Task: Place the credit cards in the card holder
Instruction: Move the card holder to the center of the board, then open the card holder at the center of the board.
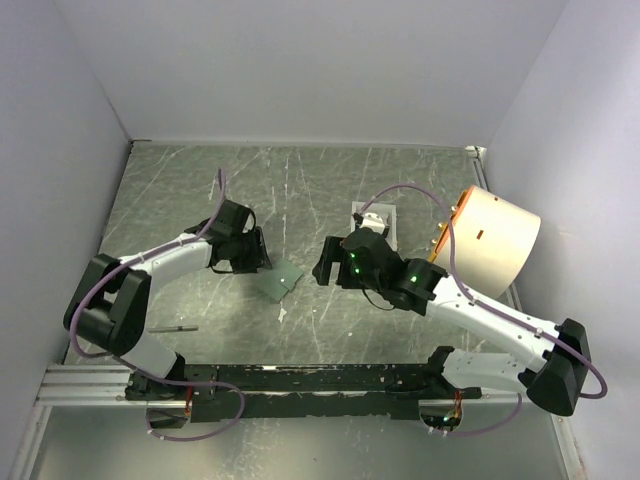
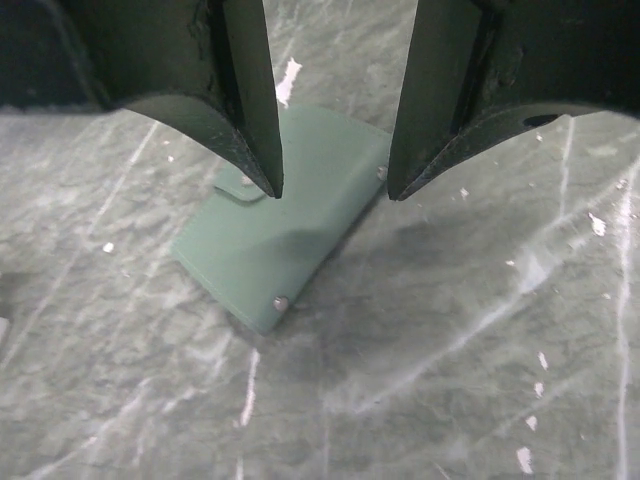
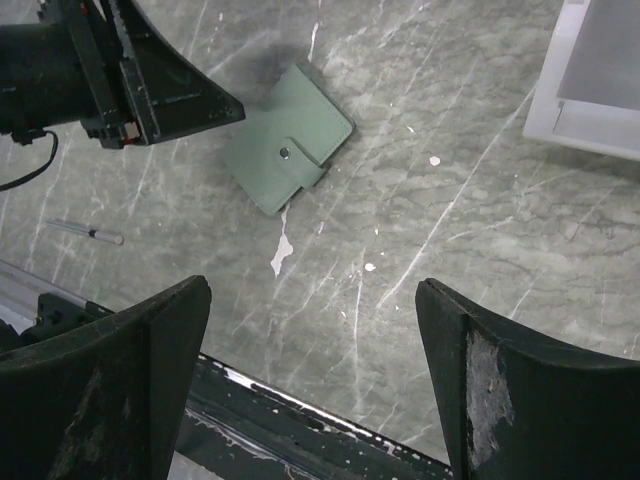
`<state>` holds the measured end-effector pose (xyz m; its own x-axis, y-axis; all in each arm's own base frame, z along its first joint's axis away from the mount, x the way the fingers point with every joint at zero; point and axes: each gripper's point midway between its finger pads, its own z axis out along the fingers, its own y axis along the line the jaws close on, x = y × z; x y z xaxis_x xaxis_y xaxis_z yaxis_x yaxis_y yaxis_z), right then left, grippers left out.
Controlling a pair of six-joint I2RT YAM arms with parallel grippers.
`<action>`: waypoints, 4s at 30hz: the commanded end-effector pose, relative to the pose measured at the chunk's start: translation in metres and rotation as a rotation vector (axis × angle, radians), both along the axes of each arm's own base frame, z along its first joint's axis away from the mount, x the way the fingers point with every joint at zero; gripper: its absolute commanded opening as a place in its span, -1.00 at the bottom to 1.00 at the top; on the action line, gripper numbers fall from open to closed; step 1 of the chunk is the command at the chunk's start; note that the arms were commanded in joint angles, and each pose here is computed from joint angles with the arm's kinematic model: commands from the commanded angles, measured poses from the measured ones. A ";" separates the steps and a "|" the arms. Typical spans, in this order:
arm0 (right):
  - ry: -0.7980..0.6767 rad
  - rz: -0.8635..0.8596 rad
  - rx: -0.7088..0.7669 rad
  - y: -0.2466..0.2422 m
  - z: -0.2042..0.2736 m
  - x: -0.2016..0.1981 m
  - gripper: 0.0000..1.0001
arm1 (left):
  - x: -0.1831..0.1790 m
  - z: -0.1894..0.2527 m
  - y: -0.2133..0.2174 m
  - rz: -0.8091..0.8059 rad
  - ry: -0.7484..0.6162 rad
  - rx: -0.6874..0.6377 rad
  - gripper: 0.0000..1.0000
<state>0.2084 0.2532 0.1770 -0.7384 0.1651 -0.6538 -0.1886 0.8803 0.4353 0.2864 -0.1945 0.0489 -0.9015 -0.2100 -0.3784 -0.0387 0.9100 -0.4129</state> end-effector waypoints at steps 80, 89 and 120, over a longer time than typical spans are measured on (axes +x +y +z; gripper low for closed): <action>0.164 0.156 -0.123 0.094 -0.103 0.012 -0.28 | -0.079 0.018 -0.042 -0.152 0.005 -0.394 -0.86; 0.223 0.192 -0.132 0.103 -0.127 0.006 -0.29 | -0.082 0.011 -0.044 -0.163 0.028 -0.388 -0.86; 0.131 0.050 -0.453 0.039 -0.135 0.021 -0.79 | -0.083 0.002 -0.038 -0.143 0.040 -0.341 -0.86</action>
<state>0.2208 0.3326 0.0412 -0.8423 -0.1173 -0.5261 -0.2484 0.9507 0.1858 0.2060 -0.2336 0.0481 -0.9428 -0.1918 -0.2728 0.0561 0.7152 -0.6967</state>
